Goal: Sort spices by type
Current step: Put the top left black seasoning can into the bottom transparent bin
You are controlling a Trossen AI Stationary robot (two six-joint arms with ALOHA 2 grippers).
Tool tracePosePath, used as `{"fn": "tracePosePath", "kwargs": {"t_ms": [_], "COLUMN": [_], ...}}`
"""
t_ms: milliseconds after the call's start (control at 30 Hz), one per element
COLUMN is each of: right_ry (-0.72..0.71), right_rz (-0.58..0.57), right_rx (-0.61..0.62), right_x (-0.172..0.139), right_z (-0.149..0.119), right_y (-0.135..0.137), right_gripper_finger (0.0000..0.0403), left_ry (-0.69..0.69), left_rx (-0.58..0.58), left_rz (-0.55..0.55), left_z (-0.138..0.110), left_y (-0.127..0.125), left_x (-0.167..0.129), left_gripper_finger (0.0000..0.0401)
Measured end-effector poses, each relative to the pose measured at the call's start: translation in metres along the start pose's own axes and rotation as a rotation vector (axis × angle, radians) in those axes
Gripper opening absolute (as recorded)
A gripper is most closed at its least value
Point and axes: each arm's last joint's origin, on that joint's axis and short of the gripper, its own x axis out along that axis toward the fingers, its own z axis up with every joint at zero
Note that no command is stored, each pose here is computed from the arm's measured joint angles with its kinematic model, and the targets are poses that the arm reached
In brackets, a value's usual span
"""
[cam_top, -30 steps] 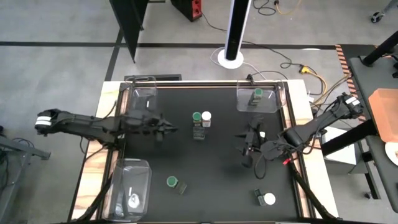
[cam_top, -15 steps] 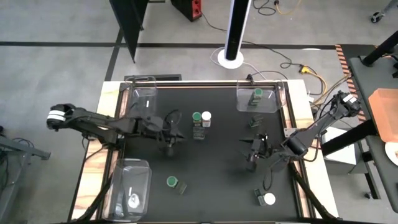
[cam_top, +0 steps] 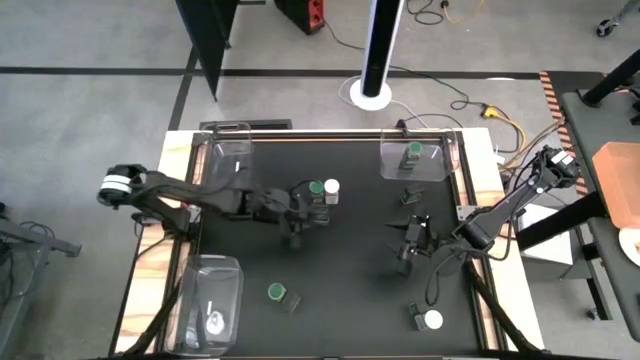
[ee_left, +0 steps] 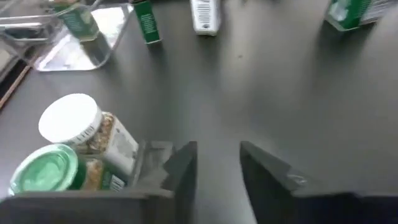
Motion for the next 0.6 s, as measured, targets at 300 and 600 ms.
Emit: {"fn": "tracePosePath", "kwargs": {"t_ms": [300, 600], "right_ry": [0.009, 0.010], "right_rz": [0.005, 0.006], "right_rx": [-0.005, -0.005], "right_x": [0.000, 0.000], "right_z": [-0.002, -0.003], "right_y": [0.000, 0.000], "right_gripper_finger": [0.0203, 0.0203], "left_ry": [0.068, 0.079], "left_rx": [0.048, 0.059], "left_rz": [0.170, 0.149], "left_z": [-0.009, -0.016], "left_y": [0.004, 0.009], "left_x": [0.015, 0.021], "left_gripper_finger": [0.0282, 0.0289]}}
